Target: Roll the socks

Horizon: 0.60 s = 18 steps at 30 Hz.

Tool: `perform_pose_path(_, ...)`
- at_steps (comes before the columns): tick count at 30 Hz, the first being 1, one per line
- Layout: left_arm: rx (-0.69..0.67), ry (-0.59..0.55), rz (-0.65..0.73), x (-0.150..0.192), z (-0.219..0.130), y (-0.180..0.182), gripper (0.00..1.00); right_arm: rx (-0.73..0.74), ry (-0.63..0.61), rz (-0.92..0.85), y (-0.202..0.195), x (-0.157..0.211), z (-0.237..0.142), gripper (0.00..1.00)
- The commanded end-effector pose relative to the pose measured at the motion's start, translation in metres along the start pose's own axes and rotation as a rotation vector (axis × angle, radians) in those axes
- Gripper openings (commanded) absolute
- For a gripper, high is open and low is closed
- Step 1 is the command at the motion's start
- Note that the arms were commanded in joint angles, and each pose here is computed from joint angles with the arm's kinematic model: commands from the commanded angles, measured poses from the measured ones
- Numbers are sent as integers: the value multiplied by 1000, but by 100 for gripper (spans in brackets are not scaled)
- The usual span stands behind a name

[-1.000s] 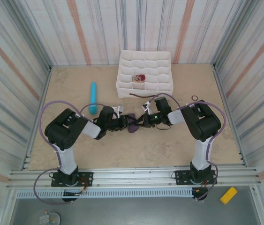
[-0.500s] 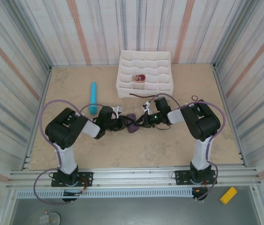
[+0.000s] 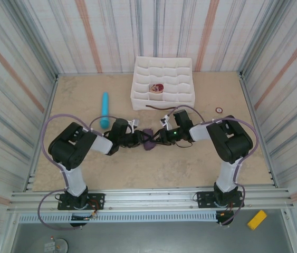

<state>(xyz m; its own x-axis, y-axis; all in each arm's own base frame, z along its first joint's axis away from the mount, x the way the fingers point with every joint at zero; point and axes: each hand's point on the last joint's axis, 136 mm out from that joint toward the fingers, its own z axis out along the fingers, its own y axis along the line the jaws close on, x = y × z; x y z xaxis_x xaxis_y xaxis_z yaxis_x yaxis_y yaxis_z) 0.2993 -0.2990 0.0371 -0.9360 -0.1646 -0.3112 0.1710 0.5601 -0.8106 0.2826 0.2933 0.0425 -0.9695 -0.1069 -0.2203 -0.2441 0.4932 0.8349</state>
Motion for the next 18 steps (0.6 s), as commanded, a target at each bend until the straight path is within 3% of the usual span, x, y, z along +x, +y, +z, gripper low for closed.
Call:
perform_pose_path(1, -87, 51, 70, 8, -10, 0, 0, 22, -57, -52, 23, -9, -19, 53)
perform_pose_path(9, -118, 20, 274, -24, -39, -49, 0, 171, -196, -37, 30, -28, -66, 71)
perform_pose_path(18, -97, -28, 474, -60, -60, -104, 0, 478, -374, 156, -1, -54, -147, 68)
